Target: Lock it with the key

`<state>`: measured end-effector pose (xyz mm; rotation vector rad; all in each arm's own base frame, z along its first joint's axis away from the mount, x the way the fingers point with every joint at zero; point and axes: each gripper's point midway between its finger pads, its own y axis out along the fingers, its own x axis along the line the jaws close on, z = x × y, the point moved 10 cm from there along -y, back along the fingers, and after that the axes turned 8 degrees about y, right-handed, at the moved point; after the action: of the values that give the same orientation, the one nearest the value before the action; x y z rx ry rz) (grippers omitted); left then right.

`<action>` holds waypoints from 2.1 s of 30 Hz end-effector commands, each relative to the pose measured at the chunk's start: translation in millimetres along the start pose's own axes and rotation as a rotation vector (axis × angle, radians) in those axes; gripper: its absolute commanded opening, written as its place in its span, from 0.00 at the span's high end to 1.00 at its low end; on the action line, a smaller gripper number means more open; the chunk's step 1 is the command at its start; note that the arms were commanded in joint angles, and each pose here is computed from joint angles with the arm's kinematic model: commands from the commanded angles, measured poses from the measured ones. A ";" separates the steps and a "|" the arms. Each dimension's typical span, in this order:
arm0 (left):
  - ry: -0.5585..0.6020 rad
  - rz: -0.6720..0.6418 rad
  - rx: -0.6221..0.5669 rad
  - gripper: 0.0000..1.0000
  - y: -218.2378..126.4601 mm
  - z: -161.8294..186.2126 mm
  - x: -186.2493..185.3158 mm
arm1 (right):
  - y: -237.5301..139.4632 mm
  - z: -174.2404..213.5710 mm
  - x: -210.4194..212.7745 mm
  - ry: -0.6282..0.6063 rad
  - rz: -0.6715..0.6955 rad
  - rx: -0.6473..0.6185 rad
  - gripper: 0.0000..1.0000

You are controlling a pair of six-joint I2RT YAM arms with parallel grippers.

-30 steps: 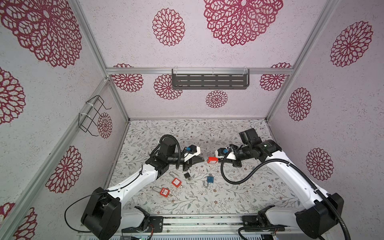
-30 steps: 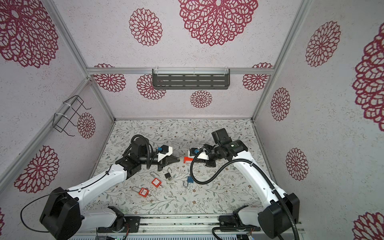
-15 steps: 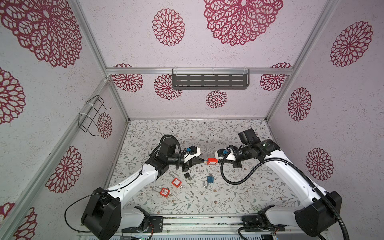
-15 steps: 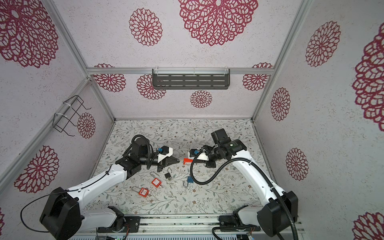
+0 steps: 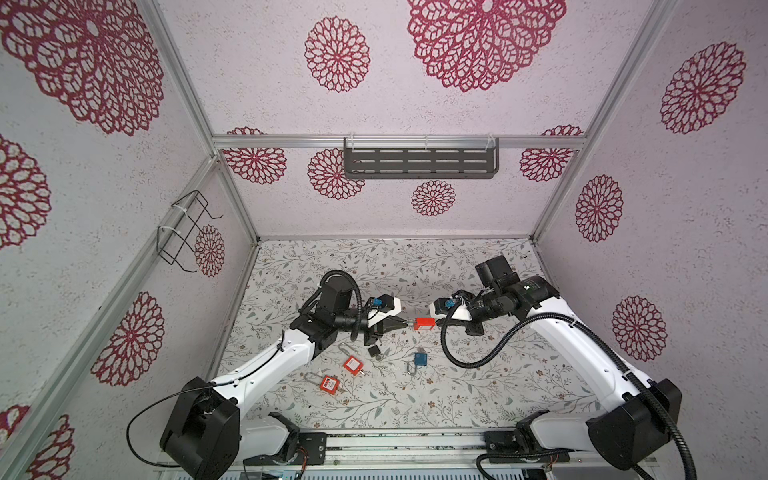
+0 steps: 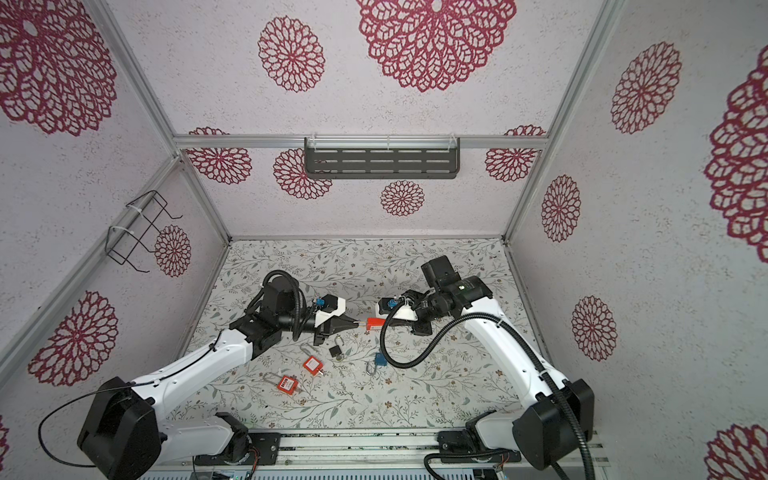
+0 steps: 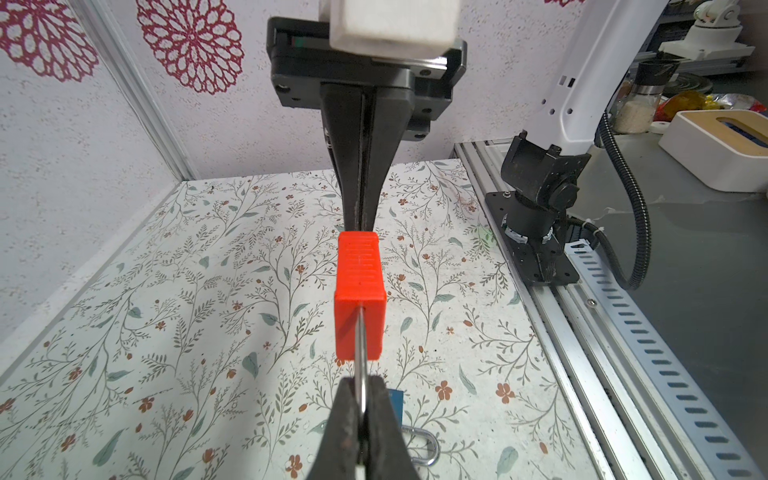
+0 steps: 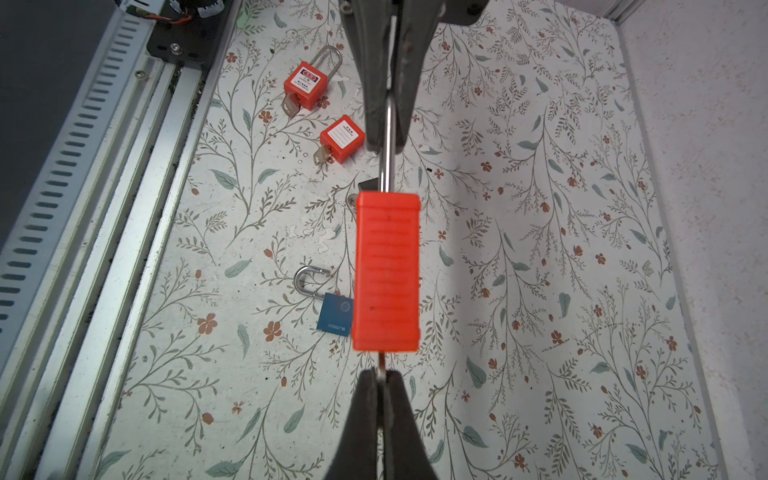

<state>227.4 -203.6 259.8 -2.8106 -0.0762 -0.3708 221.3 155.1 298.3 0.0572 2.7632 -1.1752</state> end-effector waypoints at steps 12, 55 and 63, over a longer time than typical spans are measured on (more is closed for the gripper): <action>0.036 -0.033 -0.012 1.00 -17.4 -10.8 -3.6 | -9.4 5.8 5.0 -0.028 0.029 0.027 1.00; -0.025 -0.031 -0.014 1.00 -22.8 -0.4 -6.1 | -11.6 13.9 1.3 -0.133 0.209 0.070 1.00; 0.015 -0.061 0.011 1.00 -23.7 0.0 -3.9 | -7.4 9.8 3.7 -0.051 0.053 0.032 1.00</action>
<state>219.4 -191.8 259.9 -2.8169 -0.1195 -0.4196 216.4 155.5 297.1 0.0780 2.6923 -1.0542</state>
